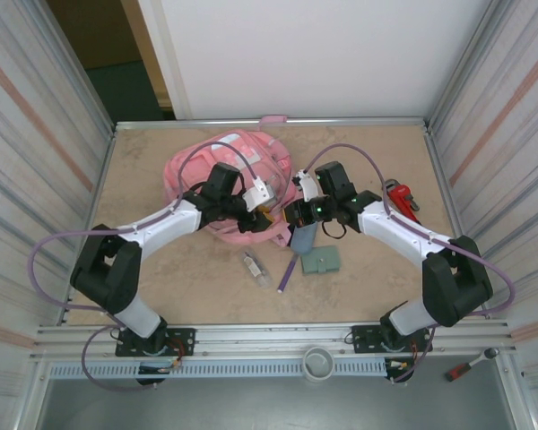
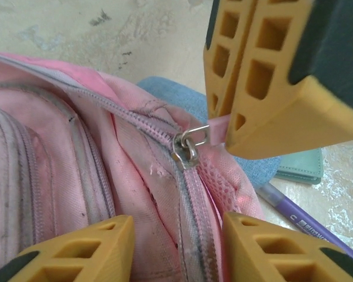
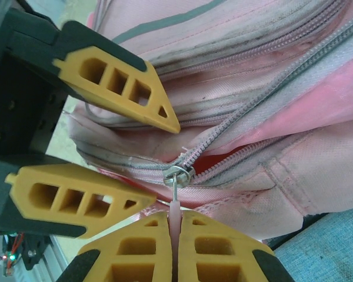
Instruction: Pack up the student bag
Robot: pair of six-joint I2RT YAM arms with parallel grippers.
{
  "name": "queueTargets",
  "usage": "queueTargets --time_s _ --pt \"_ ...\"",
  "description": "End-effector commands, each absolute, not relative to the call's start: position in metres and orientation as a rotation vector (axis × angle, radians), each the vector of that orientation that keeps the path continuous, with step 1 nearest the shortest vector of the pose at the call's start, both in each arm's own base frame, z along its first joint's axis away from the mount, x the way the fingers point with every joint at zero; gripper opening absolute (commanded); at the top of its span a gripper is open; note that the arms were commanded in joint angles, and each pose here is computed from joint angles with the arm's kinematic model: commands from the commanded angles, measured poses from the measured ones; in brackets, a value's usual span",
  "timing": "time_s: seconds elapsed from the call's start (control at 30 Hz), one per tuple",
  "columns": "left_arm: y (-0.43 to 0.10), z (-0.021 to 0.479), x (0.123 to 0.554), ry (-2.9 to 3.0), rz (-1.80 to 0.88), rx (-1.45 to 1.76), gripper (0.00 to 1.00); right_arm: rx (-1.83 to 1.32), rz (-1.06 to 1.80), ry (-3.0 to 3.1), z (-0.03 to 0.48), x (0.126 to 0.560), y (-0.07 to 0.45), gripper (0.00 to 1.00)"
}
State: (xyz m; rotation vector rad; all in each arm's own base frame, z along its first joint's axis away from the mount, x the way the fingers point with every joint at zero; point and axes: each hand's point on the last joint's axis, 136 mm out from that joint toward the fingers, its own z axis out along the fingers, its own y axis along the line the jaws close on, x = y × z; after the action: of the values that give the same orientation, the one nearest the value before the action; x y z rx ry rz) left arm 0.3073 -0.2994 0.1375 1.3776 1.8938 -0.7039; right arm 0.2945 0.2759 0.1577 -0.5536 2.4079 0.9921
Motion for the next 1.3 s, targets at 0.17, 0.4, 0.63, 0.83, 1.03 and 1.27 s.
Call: queueTargets --time_s 0.17,0.4,0.63,0.83,1.03,1.27 --pt "-0.294 0.141 0.311 1.907 -0.707 1.389 0.0 -0.574 0.938 2.339 0.176 0.295 0.264 0.0" --pt "-0.274 0.132 0.298 1.885 -0.621 1.432 0.0 -0.403 0.743 2.433 0.151 0.315 0.227 0.0" --pt "-0.251 0.135 0.298 1.878 -0.571 1.414 0.0 -0.227 0.561 2.446 0.146 0.341 0.198 0.0" --pt "-0.234 0.147 0.294 1.824 -0.538 1.385 0.0 -0.151 0.452 2.421 0.144 0.371 0.194 0.0" --pt "-0.227 0.145 0.283 1.776 -0.534 1.421 0.0 -0.168 0.392 2.392 0.138 0.406 0.197 0.0" --pt "-0.212 0.157 0.294 1.777 -0.478 1.331 0.0 -0.172 0.3 2.395 0.135 0.436 0.182 0.0"
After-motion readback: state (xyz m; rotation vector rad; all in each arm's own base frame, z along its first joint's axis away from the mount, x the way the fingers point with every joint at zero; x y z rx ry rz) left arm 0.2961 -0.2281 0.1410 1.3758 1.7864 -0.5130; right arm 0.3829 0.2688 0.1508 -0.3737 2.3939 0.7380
